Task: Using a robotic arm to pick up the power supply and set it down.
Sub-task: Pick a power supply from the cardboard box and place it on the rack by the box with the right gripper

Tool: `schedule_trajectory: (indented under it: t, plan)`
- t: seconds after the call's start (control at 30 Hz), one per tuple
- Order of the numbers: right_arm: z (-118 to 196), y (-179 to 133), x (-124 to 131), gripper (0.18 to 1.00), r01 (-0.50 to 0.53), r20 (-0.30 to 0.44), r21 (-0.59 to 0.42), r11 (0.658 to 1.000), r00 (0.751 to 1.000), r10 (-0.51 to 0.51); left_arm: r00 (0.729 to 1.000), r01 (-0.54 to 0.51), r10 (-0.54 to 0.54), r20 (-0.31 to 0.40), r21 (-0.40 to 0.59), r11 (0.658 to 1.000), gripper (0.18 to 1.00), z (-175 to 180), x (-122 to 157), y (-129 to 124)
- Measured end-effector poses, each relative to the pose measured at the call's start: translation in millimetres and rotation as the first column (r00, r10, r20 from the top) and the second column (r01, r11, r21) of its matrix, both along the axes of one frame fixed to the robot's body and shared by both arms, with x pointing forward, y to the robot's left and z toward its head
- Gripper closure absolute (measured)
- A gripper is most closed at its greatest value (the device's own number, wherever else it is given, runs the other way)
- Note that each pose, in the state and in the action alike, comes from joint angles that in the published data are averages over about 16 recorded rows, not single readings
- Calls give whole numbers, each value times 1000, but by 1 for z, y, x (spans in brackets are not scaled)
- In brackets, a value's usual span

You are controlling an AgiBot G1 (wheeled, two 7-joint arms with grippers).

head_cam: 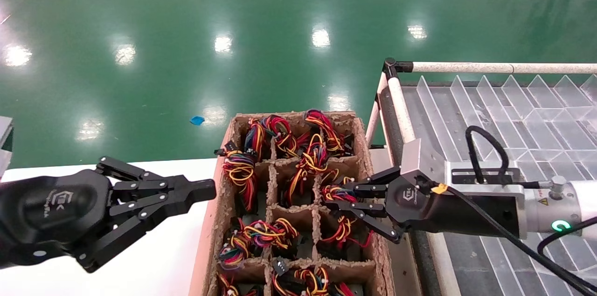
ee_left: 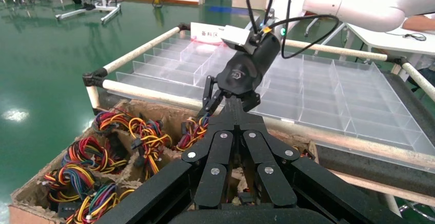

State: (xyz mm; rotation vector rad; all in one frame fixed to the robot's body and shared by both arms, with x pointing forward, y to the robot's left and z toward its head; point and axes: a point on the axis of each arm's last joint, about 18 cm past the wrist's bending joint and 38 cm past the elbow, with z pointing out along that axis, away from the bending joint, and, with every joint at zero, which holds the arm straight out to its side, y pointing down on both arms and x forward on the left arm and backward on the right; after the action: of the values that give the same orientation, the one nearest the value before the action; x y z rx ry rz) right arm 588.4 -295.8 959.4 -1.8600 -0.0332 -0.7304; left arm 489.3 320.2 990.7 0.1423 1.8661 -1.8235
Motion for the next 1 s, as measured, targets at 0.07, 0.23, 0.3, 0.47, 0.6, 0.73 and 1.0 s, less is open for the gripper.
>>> schedule_trajectory:
  t: [0.07, 0.23, 0.3, 0.47, 0.6, 0.73, 1.0]
  plan:
    - [6, 0, -5, 881, -13, 16, 3, 1000, 1000, 13, 1000, 0, 0, 0, 0, 1000, 993, 0, 0, 0]
    - [25, 0, -19, 915, -52, 61, 21, 998, 997, 50, 1000, 0, 0, 0, 0, 1000, 993, 0, 0, 0]
    - [33, 0, -25, 926, -67, 79, 32, 997, 995, 65, 1000, 0, 0, 0, 0, 1000, 993, 0, 0, 0]
    - [56, -3, -39, 936, -102, 134, 60, 993, 987, 93, 1000, 0, 0, 0, 0, 1000, 993, 0, 0, 0]
    - [79, -7, -50, 938, -125, 193, 77, 989, 975, 108, 1000, 0, 0, 0, 0, 1000, 993, 0, 0, 0]
    - [109, -11, -61, 938, -142, 268, 80, 987, 956, 116, 1000, 0, 0, 0, 0, 1000, 993, 0, 0, 0]
    - [178, -22, -73, 938, -128, 444, 55, 990, 891, 91, 1000, 0, 0, 0, 0, 1000, 993, 0, 0, 0]
